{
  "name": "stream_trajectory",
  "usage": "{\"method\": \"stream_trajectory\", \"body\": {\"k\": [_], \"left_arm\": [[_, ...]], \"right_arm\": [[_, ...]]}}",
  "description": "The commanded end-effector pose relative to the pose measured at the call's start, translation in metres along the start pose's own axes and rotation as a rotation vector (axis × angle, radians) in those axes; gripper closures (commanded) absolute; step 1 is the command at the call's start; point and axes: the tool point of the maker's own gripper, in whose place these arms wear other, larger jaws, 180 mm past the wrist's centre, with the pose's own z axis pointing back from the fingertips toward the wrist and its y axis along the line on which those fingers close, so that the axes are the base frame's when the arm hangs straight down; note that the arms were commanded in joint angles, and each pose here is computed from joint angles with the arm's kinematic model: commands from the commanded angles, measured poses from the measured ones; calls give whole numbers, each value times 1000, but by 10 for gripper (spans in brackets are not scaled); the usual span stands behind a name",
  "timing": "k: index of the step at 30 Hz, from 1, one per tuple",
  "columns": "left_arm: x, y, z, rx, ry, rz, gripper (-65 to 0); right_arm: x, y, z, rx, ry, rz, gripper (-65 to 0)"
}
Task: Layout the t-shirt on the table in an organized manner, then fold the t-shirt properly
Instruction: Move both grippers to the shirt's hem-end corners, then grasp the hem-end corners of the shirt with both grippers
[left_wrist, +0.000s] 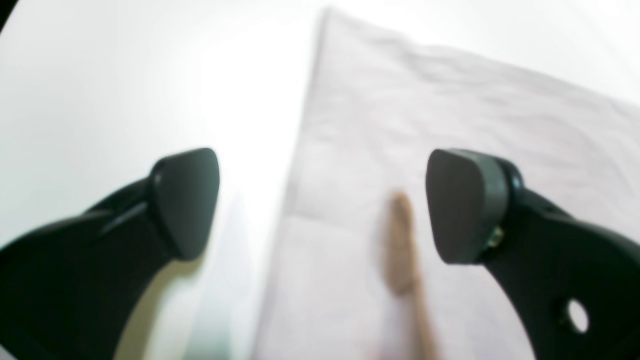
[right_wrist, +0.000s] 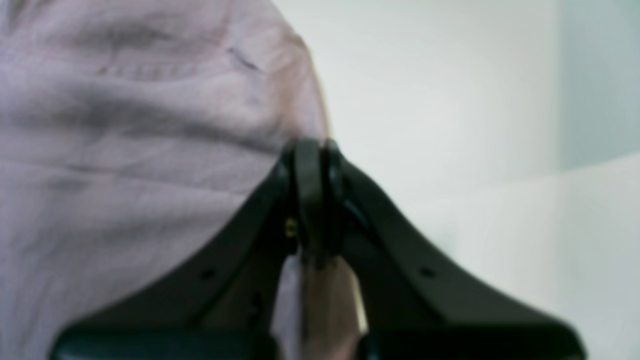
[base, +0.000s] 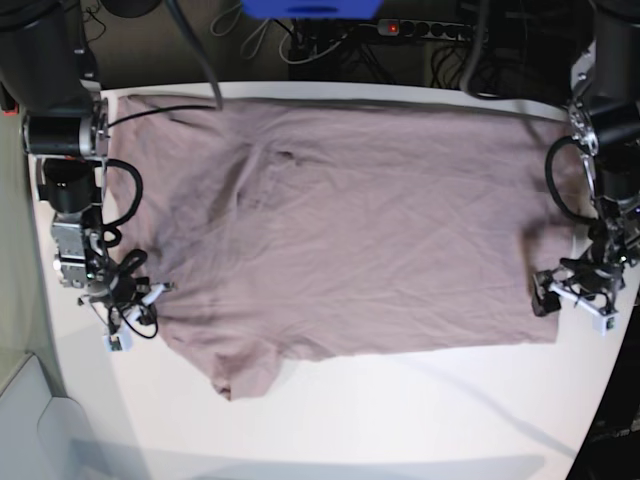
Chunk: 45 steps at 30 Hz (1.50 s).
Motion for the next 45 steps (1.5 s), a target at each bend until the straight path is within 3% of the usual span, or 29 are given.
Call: {"method": "stream_trajectory", "body": {"k": [1,7,16,18,20,26,27,33,35,40,45], "left_arm": [[28,-2,1,-11,-63,-21,-644],[12,-21,-10,-39,-9,-39,-644],[-15,-15,-11,-24,30,-10,-639],[-18,-16,-11,-33,40,-13,-611],[-18,-16,-11,-33,40,-14,-515],[-13,-15,-11,-25,26,0,-36],[-13,-15,-11,-25,26,0,0],[-11,-19,-12,-40,22,-2,-1],[-8,-20,-12,-42,15,-6,-2],[-2,-25,-8,-58,-3,-40,-2],[7,-40,0,-112,-13,-6,-2]], "right_arm": [[9,-10,2,-18,2,16,0],[9,-10,2,-18,2,16,0],[9,-11,2,-20,2,17,0],[9,-10,2,-18,2,16,0],[9,-9,2,-17,1,16,0],[10,-7,1,-14,-1,15,0],[10,-7,1,-14,-1,15,0],[13,-7,1,-15,-9,15,0],[35,-10,5,-25,-68,15,0],[47,-8,23,-15,-158,43,0],[44,3,34,24,-154,89,0]]}}
